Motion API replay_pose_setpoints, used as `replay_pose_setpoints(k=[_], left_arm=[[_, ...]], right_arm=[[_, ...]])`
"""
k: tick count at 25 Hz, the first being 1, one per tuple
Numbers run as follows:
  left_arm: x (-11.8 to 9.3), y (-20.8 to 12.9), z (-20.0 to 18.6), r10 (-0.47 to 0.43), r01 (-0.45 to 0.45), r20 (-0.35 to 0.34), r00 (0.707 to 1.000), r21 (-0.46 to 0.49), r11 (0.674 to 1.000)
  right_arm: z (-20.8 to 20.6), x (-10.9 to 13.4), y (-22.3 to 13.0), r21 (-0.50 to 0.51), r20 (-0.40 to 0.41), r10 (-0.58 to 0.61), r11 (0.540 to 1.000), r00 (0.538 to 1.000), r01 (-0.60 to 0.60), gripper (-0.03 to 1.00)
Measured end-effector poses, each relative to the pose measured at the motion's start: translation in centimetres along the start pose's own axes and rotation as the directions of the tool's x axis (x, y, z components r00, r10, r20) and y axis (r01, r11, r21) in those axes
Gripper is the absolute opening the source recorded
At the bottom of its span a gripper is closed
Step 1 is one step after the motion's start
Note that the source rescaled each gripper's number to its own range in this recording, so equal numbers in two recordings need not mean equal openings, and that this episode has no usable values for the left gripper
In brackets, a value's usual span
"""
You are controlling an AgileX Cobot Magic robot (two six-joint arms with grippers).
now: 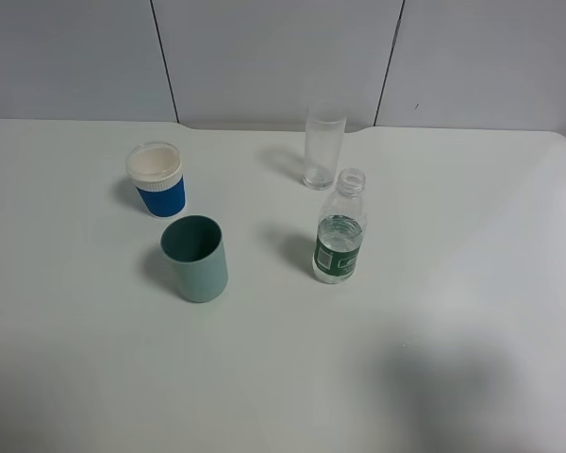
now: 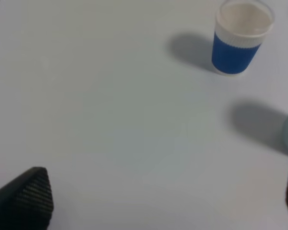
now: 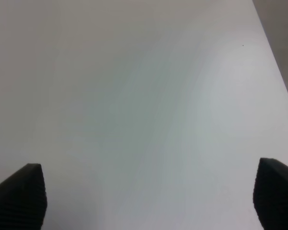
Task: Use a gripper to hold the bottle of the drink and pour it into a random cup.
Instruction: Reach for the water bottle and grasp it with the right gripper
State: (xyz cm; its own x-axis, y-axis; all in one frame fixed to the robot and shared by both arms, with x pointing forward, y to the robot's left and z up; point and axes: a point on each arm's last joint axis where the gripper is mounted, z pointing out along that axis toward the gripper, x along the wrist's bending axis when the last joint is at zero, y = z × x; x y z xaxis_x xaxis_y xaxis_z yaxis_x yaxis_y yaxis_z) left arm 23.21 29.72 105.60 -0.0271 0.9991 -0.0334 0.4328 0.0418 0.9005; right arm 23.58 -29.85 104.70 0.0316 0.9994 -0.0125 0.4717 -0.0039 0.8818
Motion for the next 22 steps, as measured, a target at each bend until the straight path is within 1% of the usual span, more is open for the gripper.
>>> replay_pose_setpoints(k=[22], left_arm=[[0.00, 0.00, 0.00, 0.000, 0.000, 0.000, 1.000, 0.000, 1.000]], right_arm=[[0.00, 0.00, 0.00, 0.000, 0.000, 0.000, 1.000, 1.000, 0.000, 0.88]])
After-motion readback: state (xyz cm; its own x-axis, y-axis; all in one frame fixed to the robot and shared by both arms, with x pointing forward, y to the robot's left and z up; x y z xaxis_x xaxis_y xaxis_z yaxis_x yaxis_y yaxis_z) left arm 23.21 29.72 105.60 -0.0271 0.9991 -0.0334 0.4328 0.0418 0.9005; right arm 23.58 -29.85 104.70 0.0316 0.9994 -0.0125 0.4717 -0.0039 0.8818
